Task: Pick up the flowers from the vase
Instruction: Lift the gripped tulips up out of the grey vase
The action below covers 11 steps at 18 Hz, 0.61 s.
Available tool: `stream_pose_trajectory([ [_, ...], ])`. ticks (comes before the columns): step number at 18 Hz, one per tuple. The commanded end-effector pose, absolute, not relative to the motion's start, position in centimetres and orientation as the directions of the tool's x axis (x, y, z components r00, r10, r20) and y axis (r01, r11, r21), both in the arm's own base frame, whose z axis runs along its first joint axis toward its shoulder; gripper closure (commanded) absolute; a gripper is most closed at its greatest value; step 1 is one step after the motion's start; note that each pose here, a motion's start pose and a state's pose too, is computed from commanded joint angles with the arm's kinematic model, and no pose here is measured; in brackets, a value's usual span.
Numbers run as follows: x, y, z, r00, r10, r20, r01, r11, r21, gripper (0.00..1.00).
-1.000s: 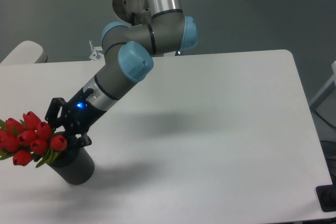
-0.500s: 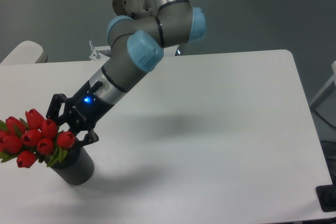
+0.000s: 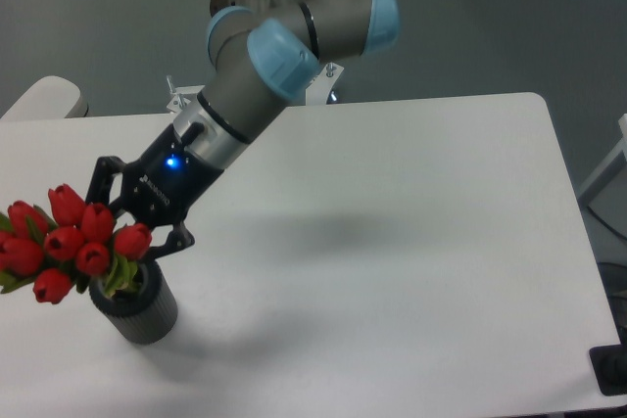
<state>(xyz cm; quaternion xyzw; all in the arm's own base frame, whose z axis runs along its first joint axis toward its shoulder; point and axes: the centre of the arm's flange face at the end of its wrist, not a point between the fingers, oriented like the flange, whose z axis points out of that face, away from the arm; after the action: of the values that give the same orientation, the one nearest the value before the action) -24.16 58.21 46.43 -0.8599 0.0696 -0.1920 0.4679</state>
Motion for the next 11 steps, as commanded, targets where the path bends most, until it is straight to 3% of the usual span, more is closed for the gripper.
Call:
stream_pose_trajectory([
  [11,-21.7,56.7,51.6,0.920,-0.271,0.283,0.103,-0.529,-0.842,0.62],
])
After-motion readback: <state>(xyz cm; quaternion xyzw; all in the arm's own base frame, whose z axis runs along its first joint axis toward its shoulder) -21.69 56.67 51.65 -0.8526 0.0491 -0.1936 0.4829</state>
